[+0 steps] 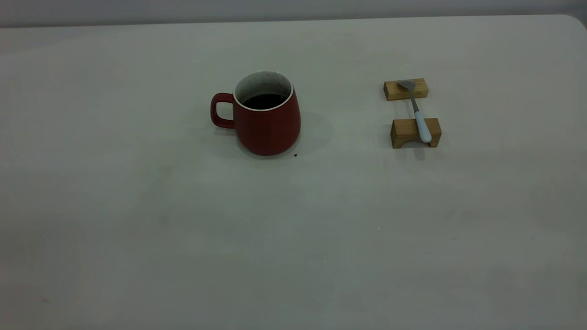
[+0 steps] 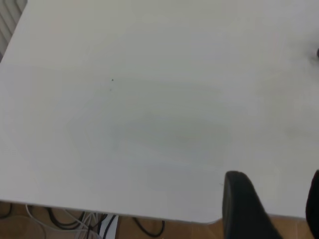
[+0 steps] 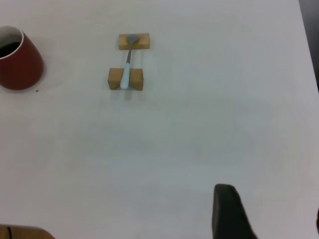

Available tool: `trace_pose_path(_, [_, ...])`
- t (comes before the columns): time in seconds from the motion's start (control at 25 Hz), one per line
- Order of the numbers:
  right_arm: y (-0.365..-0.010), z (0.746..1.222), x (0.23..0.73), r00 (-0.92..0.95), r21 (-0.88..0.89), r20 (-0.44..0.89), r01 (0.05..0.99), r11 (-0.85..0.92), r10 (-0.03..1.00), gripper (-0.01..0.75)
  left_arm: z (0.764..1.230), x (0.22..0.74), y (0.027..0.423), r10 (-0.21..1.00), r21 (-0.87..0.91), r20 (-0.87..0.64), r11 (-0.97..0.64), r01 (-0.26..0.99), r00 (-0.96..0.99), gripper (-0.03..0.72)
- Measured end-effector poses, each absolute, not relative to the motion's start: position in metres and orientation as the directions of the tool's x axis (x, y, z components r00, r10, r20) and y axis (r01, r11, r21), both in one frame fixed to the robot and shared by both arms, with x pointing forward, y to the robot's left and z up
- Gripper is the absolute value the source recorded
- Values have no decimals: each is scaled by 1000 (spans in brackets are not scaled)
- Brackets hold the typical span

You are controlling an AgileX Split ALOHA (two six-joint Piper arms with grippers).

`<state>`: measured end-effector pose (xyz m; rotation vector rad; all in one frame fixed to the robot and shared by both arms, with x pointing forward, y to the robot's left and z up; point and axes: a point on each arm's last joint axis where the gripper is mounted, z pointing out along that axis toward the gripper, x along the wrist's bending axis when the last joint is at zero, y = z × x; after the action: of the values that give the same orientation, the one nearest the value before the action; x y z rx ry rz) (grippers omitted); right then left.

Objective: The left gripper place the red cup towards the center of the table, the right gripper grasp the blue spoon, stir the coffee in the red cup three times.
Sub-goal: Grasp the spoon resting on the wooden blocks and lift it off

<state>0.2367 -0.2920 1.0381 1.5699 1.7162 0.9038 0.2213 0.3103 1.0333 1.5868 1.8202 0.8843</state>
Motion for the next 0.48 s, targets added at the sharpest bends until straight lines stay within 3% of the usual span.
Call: trace_pose_path(0.48, [-292, 1038, 237, -87, 827, -4, 560, 52, 996, 456, 1033, 222, 309, 994, 780, 22, 53, 624, -112, 384])
